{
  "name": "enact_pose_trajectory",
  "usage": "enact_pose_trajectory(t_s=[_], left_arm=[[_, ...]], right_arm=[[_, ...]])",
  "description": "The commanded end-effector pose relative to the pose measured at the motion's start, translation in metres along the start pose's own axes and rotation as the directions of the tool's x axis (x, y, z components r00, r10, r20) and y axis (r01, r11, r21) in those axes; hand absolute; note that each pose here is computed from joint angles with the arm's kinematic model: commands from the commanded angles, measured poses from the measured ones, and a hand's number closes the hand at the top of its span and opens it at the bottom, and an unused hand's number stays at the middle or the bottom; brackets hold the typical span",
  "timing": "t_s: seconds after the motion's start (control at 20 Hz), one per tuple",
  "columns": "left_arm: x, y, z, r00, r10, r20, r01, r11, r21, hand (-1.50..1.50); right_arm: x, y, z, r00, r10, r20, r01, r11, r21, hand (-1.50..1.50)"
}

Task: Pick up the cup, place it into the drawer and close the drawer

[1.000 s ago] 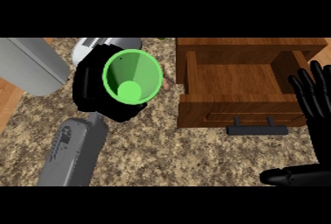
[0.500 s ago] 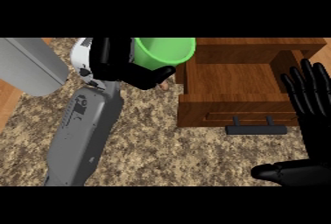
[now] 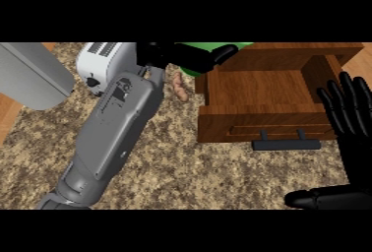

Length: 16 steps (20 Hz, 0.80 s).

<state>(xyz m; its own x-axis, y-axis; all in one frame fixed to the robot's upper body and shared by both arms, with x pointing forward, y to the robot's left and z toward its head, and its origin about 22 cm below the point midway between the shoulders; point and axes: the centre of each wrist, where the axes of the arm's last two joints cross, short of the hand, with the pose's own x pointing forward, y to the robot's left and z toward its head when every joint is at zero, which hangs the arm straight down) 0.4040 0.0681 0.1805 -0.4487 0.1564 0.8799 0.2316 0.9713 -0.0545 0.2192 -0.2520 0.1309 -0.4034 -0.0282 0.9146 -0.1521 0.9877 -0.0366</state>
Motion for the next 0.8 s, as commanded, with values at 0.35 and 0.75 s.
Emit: enact_pose_trajectory(t_s=[0.35, 0.75], left_arm=[[-0.013, -0.034, -0.031, 0.997, -0.049, -0.056, 0.05, 0.998, 0.026, 1.5], [-0.053, -0.025, -0.019, 0.984, -0.127, -0.125, 0.127, 0.992, -0.003, 1.5]], right_arm=[[0.0, 0.011, -0.011, 1.0, -0.004, 0.003, 0.004, 1.0, 0.019, -1.5], [-0.012, -0.01, -0.008, 1.0, -0.001, 0.015, 0.001, 1.0, 0.017, -1.5]])
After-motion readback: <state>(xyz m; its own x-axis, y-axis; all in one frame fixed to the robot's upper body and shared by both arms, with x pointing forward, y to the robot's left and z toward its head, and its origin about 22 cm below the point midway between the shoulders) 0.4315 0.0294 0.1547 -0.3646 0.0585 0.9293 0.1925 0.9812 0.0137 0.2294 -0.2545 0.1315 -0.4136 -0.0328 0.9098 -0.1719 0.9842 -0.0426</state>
